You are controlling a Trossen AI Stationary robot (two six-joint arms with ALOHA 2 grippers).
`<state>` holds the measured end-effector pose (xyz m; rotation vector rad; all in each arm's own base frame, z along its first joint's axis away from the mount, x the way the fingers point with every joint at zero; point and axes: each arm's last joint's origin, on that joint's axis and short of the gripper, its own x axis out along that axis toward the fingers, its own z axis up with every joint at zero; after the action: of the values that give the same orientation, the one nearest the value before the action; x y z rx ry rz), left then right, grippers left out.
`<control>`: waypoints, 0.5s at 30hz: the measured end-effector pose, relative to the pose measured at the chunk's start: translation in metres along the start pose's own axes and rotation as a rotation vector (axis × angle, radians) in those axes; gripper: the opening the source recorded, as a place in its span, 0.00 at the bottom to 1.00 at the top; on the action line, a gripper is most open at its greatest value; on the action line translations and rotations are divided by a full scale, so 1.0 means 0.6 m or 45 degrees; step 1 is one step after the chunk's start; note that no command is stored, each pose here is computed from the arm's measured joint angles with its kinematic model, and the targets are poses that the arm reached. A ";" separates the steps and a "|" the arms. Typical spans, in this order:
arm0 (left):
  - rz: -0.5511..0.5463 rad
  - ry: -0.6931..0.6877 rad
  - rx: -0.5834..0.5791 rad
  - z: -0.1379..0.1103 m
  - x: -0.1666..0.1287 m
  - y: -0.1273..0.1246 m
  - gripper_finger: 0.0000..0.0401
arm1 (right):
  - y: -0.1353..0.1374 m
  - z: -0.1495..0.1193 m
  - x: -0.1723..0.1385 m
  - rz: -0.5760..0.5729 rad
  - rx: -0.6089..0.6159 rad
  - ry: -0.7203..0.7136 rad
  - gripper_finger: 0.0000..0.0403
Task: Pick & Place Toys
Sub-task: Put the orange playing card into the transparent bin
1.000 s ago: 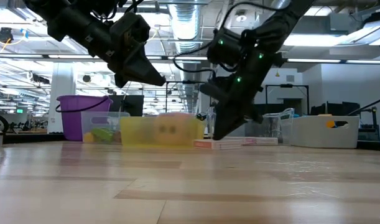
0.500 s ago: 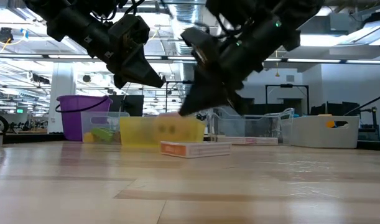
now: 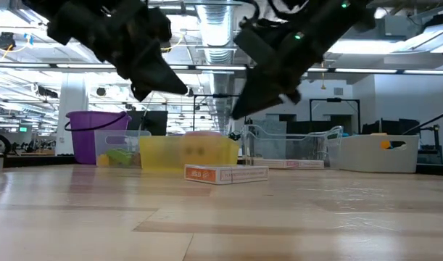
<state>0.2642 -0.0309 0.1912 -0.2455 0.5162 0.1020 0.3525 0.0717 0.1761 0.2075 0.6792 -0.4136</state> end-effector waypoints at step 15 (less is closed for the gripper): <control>0.155 -0.178 -0.343 -0.090 0.093 -0.088 0.00 | -0.048 -0.032 -0.034 -0.495 -0.133 0.170 0.00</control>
<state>0.2950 -0.0941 0.1289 -0.4667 0.3767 0.3062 0.3147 0.0580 0.1728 0.0014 0.8737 -0.7388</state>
